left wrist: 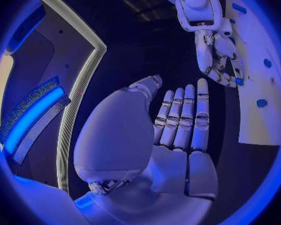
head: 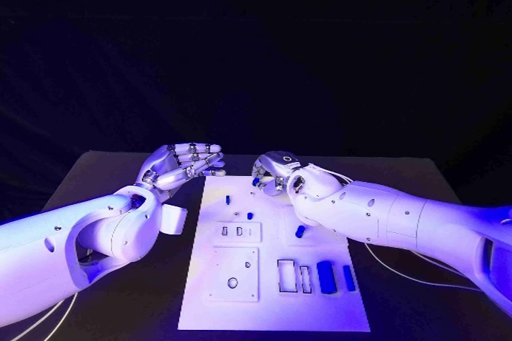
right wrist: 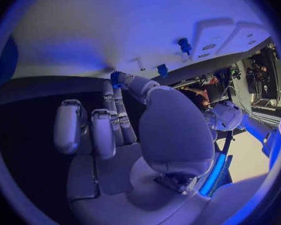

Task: Assemble the parts on the task board

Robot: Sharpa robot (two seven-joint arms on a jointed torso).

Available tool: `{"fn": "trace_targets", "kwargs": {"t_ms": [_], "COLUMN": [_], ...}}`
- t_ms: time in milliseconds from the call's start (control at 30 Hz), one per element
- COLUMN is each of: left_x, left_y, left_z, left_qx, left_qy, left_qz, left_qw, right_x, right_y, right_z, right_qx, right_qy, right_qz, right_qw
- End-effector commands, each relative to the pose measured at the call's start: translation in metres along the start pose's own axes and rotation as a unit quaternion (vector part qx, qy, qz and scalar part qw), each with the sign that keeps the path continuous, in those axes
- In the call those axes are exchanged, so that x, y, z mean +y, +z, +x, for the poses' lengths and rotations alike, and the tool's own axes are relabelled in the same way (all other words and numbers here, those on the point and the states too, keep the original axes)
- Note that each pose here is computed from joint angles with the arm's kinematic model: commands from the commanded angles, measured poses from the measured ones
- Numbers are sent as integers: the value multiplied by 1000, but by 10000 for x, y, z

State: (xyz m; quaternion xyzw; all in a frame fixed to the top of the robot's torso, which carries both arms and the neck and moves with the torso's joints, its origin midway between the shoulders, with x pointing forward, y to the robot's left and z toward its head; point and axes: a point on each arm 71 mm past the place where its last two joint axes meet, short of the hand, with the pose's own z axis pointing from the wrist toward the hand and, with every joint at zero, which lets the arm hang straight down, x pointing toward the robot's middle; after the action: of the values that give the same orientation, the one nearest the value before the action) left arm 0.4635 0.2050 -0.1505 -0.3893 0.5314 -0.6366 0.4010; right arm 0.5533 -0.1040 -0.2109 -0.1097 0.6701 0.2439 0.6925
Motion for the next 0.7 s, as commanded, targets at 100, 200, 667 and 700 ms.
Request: {"fn": "trace_targets", "kwargs": {"t_ms": [100,200,667,700], "left_x": [-20,-20,-20,-20], "left_y": [13,12,2,2], "left_z": [26,23,-25,-30], "left_qx": [10,10,5,5], "left_qy": [-5,-5,-3,-3], "left_qz": [3,3,2,2], "left_qw": [1000,1000,1000,1000], "right_x": [-2,1,-263,-300], "right_y": [6,4,-293,-333], "right_z": [3,-4,-254,-293], "right_qx": [8,7,-12,-15], "right_qy": [-2,-1,22,27], "right_qz": [-2,-4,10,12], "right_qw": [1000,1000,1000,999]}}
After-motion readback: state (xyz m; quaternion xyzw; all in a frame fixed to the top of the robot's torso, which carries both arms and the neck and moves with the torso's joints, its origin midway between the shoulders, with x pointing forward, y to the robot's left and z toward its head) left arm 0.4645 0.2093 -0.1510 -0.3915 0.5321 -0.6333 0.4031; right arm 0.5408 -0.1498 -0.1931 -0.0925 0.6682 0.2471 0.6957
